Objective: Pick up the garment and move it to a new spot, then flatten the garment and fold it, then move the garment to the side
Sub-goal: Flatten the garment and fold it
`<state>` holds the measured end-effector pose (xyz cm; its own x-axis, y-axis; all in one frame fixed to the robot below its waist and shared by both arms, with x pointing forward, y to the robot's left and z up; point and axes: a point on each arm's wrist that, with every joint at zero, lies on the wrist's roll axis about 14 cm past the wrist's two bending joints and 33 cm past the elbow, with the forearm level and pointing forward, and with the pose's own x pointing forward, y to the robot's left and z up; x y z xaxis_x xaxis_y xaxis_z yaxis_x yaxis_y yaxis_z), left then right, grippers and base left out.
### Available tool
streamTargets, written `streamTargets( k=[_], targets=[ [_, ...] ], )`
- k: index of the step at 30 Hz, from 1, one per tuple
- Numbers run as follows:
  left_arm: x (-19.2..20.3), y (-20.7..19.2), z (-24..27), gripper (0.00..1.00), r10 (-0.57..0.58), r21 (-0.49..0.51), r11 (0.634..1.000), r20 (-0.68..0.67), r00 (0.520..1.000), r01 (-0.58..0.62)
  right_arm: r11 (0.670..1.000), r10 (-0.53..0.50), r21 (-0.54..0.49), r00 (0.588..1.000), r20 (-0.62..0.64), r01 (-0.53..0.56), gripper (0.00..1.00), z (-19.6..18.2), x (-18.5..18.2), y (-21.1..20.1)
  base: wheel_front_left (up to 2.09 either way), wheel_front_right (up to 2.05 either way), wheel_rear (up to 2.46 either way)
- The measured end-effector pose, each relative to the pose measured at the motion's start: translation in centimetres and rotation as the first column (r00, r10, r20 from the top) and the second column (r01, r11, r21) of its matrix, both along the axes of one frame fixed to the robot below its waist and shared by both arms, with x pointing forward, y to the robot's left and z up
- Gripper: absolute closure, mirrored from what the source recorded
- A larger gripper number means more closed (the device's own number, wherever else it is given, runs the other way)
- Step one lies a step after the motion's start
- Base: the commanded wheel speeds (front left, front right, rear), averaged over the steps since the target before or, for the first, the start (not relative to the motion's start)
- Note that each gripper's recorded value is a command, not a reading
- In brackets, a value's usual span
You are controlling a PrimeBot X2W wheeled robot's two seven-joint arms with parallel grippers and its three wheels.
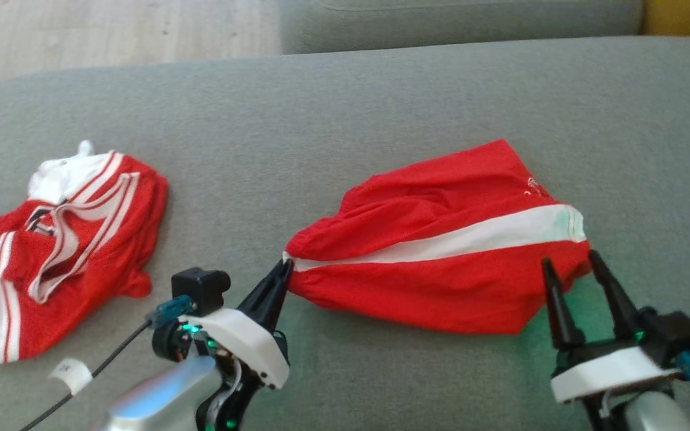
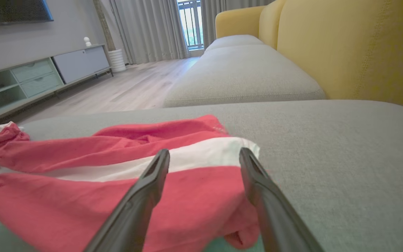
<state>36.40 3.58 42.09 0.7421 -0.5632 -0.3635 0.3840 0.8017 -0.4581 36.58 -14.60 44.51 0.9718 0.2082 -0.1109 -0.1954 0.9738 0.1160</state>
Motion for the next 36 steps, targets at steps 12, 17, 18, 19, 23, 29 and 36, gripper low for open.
streamTargets(
  k=[12,17,18,19,23,29,36],
  targets=[
    [1.5,5.7,-0.3,1.0,0.124,0.146,0.979,0.109,0.986,-0.139,0.987,0.124,0.117,0.983,-0.134,-0.108,0.0,-2.6,2.9,1.2,0.0,0.0,0.0],
    [1.7,6.7,-0.4,1.0,0.138,0.177,0.971,0.129,0.982,-0.16,0.969,0.23,0.147,0.949,-0.218,-0.201,0.0,-3.5,2.9,3.1,0.0,0.0,0.0],
    [1.7,6.8,-0.4,1.0,0.141,0.177,0.971,0.132,0.981,-0.163,0.967,0.239,0.141,0.943,-0.232,-0.21,0.0,-3.7,2.8,3.1,0.0,0.0,0.0],
    [1.8,6.8,-0.3,1.0,0.144,0.175,0.97,0.136,0.98,-0.167,0.966,0.246,0.137,0.937,-0.247,-0.217,0.0,-3.9,2.9,3.0,0.0,0.0,0.0],
    [1.8,7.0,-0.3,1.0,0.147,0.175,0.969,0.14,0.979,-0.171,0.96,0.272,0.141,0.92,-0.283,-0.241,0.0,-4.5,2.9,3.3,0.0,0.0,0.0],
    [1.5,6.8,-0.4,1.0,0.144,0.172,0.971,0.14,0.98,-0.168,0.943,0.325,0.182,0.887,-0.327,-0.279,0.0,-5.2,2.3,5.2,0.0,0.0,0.0],
    [1.4,6.9,-0.4,1.0,0.148,0.172,0.97,0.143,0.979,-0.172,0.946,0.321,0.166,0.884,-0.34,-0.279,0.55,-5.7,2.5,4.7,0.0,0.0,0.0]
  ],
)
